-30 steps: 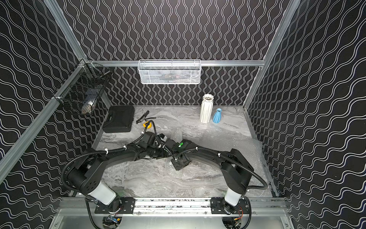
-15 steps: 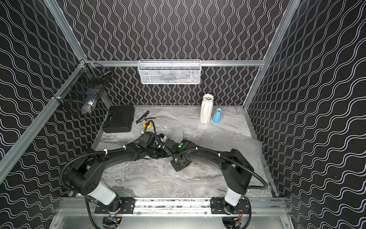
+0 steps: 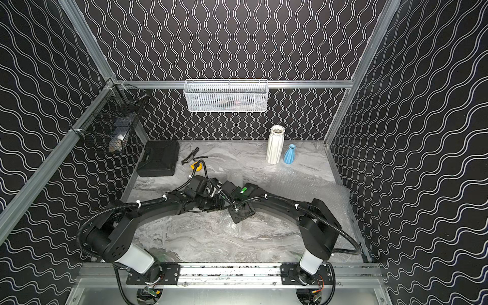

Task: Unwrap the vase from the bubble wrap
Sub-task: Unwrap the bubble wrap at the center of the board.

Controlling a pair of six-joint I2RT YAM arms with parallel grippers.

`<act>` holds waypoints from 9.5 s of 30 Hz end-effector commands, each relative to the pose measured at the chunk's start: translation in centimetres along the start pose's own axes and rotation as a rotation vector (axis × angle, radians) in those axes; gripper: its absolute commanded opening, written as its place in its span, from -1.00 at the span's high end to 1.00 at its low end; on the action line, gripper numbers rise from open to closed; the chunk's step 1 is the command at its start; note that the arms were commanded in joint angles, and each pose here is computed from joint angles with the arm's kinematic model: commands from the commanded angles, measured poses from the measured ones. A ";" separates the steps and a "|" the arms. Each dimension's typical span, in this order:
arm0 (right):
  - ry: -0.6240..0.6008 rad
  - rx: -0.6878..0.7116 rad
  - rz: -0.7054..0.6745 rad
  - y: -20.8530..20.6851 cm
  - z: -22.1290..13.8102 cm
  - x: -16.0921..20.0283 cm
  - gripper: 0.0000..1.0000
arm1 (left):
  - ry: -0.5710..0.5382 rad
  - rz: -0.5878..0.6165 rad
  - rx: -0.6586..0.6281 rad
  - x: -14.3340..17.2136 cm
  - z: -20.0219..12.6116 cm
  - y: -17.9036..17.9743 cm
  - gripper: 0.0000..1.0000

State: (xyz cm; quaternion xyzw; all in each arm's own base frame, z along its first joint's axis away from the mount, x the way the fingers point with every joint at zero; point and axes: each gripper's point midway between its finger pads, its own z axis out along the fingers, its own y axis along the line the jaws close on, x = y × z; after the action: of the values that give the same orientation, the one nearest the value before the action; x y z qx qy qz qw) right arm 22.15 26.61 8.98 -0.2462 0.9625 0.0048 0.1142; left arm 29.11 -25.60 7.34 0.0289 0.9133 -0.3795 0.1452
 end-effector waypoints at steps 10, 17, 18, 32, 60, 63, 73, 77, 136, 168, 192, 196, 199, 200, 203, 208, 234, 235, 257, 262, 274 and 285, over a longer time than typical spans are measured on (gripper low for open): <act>-0.080 0.054 0.066 -1.3 -1.1 -2.1 -0.01 | 0.059 -0.001 -0.095 1.7 -0.2 1.6 -0.52; -0.094 0.114 0.083 -2.6 -1.7 -2.1 -0.05 | 0.063 0.011 -0.093 1.5 -0.3 1.4 -0.51; -0.100 0.115 0.086 -2.6 -1.7 -2.2 -0.05 | 0.064 0.013 -0.092 1.5 -0.3 1.3 -0.51; -0.148 0.085 0.113 -2.2 -1.9 -5.0 -0.05 | 0.065 0.018 -0.091 1.4 -0.3 1.2 -0.51; -0.127 0.190 0.106 -3.7 0.6 -6.8 0.01 | 0.062 0.028 -0.088 1.3 -0.6 0.9 -0.51; -0.125 0.209 0.105 -4.0 0.7 -6.7 0.06 | 0.064 0.030 -0.082 1.3 -0.6 0.8 -0.51; -0.134 0.234 0.109 -4.3 1.0 -7.2 0.16 | 0.067 0.032 -0.069 1.2 -0.6 0.4 -0.49; -0.149 0.229 0.111 -4.1 1.0 -7.7 0.21 | 0.069 0.031 -0.066 1.1 -0.5 0.4 -0.49; -0.301 0.228 0.158 -4.7 3.5 -15.9 0.50 | 0.083 0.028 -0.083 1.8 -0.6 1.0 -0.44; -0.350 -0.184 0.435 -6.4 2.8 -16.2 0.84 | 0.077 -0.013 -0.111 2.9 0.0 2.7 -0.38; -0.272 -0.216 0.472 -7.7 4.4 -12.3 0.30 | 0.065 -0.029 -0.128 3.2 -0.3 3.1 -0.35; -0.254 -0.213 0.481 -8.1 4.5 -10.7 0.23 | 0.061 -0.026 -0.127 3.1 -0.4 3.0 -0.36; -0.246 -0.193 0.491 -8.5 4.7 -9.5 0.16 | 0.059 -0.024 -0.127 3.0 -0.5 3.0 -0.36; -0.242 -0.186 0.494 -8.7 4.9 -9.1 0.16 | 0.059 -0.024 -0.126 3.0 -0.5 2.9 -0.36; -0.213 -0.178 0.504 -9.1 5.7 -7.7 0.17 | 0.057 -0.023 -0.123 3.0 -0.5 2.8 -0.36; -0.190 -0.207 0.512 -8.8 6.6 -6.4 0.22 | 0.055 -0.020 -0.112 2.9 -0.5 2.6 -0.36; -0.259 -0.277 0.428 -8.1 1.9 -7.4 0.87 | -0.087 0.045 0.006 -0.3 -2.0 -1.1 -0.71; -0.265 -0.282 0.421 -8.0 1.5 -7.5 0.88 | -0.086 0.044 0.011 -0.3 -1.9 -1.2 -0.71; -0.320 -0.313 0.332 -6.8 -3.1 -9.3 0.88 | -0.123 0.065 -0.129 0.1 -3.9 0.8 -0.73; -0.336 -0.297 0.325 -7.0 -4.0 -9.3 0.88 | -0.144 0.081 -0.133 -0.1 -4.3 0.7 -0.76; -0.357 -0.304 0.325 -6.9 -5.1 -9.5 0.89 | -0.107 0.031 -0.052 1.3 -3.0 0.7 -0.74; -0.370 -0.285 0.320 -7.3 -5.9 -9.5 0.89 | -0.136 0.061 -0.170 0.5 -4.5 1.6 -0.74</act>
State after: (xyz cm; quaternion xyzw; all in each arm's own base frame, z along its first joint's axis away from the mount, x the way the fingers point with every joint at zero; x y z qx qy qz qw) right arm 32.28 24.61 16.42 -0.0961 0.9435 0.2094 0.2383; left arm 27.29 -22.20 8.62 0.0105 0.9236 -0.3268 0.2002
